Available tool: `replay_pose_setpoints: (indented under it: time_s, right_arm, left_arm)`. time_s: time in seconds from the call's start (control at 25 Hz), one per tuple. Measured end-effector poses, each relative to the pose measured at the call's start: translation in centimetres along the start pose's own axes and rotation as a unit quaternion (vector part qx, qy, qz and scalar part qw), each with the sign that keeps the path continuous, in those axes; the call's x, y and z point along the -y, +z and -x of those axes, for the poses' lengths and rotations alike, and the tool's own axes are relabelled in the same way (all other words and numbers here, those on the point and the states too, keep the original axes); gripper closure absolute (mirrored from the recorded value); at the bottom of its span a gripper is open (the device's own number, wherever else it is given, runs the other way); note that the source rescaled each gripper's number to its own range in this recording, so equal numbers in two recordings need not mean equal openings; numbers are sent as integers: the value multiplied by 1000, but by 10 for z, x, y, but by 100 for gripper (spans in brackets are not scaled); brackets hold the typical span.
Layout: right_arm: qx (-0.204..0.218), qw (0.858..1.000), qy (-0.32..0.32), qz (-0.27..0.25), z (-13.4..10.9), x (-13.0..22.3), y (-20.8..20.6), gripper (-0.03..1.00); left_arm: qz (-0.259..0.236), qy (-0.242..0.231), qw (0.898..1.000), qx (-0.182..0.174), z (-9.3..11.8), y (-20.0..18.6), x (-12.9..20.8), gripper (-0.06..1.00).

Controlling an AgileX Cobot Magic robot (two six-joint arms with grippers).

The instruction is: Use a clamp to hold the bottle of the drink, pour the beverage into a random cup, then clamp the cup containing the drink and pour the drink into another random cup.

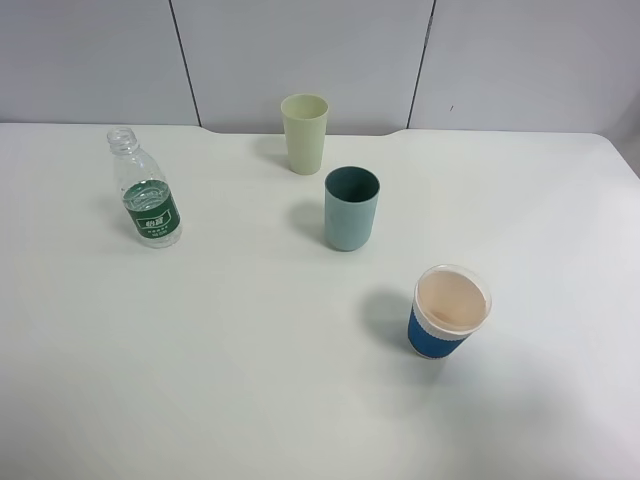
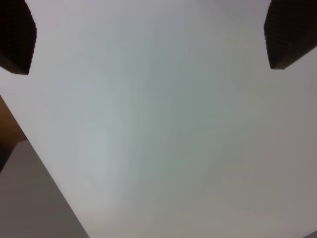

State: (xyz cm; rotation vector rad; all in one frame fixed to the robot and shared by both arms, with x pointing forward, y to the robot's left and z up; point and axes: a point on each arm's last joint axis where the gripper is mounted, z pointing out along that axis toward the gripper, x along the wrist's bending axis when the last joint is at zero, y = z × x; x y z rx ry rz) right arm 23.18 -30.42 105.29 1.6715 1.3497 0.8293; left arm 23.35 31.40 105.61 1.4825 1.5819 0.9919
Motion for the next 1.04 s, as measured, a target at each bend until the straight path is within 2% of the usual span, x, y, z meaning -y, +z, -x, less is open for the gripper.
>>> replay_pose_setpoints:
  time_s: [1.04]
  right_arm:
    - [0,1000,0,0,0,0,0,-2]
  left_arm:
    - [0,0,1000,0,0,0,0,-6]
